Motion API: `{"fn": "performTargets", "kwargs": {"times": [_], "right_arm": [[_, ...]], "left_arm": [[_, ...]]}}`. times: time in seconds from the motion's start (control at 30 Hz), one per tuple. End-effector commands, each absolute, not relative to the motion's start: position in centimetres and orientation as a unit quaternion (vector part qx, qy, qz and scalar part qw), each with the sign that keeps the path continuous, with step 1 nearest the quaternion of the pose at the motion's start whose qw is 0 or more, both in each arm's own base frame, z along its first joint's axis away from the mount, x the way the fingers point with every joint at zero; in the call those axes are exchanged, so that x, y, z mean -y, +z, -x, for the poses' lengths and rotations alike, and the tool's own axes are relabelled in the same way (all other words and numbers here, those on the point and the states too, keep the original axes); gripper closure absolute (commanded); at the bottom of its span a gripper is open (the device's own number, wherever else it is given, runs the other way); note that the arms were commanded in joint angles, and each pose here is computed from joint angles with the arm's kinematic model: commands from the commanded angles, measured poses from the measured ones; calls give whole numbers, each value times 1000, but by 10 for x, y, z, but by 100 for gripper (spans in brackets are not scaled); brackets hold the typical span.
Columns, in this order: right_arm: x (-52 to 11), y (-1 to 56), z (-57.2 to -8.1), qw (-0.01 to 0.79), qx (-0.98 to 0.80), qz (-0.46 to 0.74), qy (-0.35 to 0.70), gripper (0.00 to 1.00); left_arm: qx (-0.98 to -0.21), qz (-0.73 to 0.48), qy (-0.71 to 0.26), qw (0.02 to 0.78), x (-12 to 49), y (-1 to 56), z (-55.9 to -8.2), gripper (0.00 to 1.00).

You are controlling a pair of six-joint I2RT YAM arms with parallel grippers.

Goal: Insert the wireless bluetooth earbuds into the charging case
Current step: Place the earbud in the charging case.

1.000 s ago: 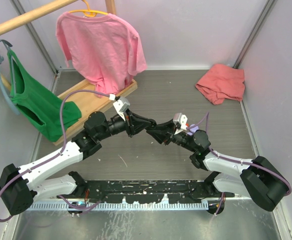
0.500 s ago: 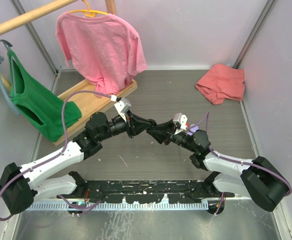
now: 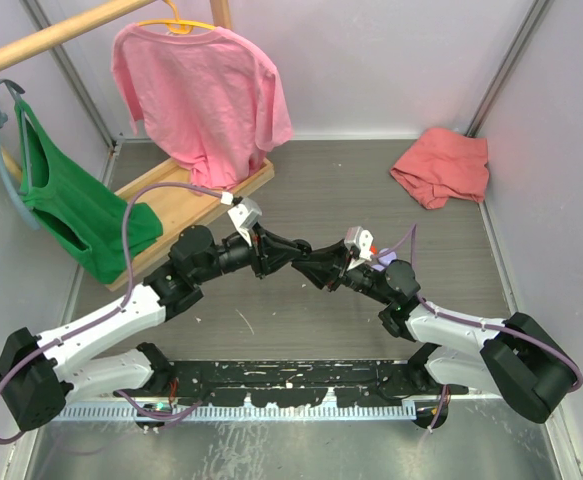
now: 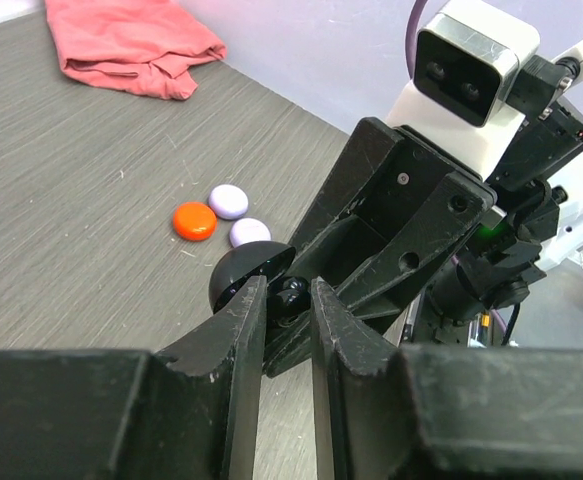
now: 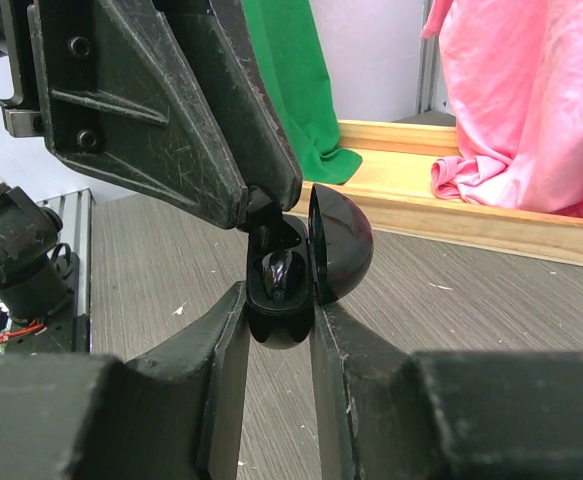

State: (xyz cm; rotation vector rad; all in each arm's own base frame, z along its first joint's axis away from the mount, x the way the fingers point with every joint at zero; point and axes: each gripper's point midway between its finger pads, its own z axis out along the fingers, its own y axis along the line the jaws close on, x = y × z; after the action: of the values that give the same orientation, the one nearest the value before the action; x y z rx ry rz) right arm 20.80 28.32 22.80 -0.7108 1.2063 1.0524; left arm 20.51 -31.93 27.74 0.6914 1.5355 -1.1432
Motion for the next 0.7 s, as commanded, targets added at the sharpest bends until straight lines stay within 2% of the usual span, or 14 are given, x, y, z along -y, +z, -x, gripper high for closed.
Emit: {"fn": "performTargets", "kwargs": {"times": [0.0,0.2,0.37,0.6,0.67], "right_arm": [[-282,266,-204,678,-476,311,466,97],[-283,265,-204,676,-477,313,466,97],[-283,263,-206,676,-480,312,464,97],[-280,262,-207,681,-482,308,458,97],[-279,263,-208,682,-483,306,456,97]], "left_arm": [[-627,-312,-480,528,319,282,-195,75],[-634,-318,-473,523,320,277,-197,71],[-632,-312,-476,526,319,283,-197,63],[-637,-280,-472,541,306,302,-196,35],[-639,-269,-471,545,301,306,-196,29]]}}
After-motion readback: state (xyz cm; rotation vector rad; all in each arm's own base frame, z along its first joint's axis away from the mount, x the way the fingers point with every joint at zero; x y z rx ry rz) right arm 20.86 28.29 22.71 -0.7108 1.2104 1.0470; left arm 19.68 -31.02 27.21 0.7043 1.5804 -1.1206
